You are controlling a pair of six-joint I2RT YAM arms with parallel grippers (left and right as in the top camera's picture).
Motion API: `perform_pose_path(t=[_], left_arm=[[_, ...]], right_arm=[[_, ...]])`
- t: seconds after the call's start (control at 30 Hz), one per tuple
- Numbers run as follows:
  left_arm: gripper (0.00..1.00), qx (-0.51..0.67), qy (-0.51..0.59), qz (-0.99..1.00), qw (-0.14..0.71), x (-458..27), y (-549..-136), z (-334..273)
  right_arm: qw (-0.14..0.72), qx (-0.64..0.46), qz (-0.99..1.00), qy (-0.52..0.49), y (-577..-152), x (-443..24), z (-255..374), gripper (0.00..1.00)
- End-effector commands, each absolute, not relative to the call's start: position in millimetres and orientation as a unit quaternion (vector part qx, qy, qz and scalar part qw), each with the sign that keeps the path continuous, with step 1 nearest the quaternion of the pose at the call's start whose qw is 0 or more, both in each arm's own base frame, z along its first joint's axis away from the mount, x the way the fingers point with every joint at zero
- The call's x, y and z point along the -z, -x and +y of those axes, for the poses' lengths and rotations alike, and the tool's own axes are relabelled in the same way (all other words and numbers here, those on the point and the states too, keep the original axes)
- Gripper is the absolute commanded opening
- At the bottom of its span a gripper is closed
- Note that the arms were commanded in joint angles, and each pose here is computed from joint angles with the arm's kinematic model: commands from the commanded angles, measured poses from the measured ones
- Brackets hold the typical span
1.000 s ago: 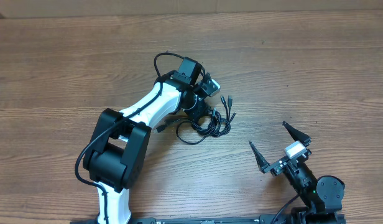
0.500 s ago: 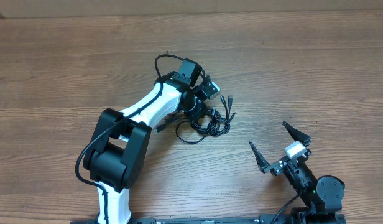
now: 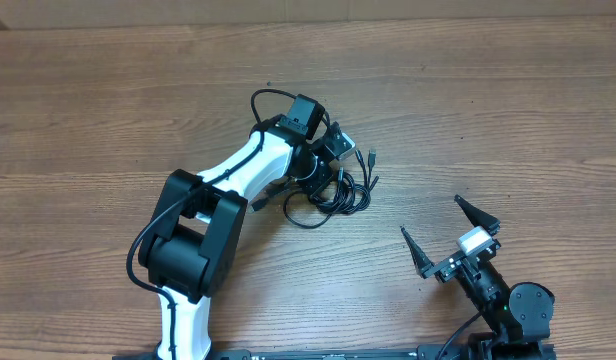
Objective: Untangle cables
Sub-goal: 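Lower the left gripper and close it on the cable loops, then lift the gripped cable bundle up with the left gripper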
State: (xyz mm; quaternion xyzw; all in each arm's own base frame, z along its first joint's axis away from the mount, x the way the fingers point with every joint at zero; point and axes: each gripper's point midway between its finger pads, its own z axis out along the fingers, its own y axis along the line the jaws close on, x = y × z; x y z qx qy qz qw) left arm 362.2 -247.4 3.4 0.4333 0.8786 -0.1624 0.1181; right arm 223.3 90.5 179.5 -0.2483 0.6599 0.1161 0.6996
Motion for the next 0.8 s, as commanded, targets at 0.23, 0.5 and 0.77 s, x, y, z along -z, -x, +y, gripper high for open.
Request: perform_pose_path(t=[0.23,0.5,0.77], left_arm=[[0.04,0.177,-0.379,0.904,0.092,-54,-363,-252],[0.04,0.191,-0.207,0.953,0.111,-173,-351,-236],[0.04,0.219,0.020,0.973,0.075,-241,-297,-209]], right_arm=[[0.700,-0.113,0.661,0.245,-224,-177,89,1.00],[0.700,-0.113,0.661,0.245,-224,-177,89,1.00],[0.700,-0.113,0.661,0.245,-224,-177,89,1.00]])
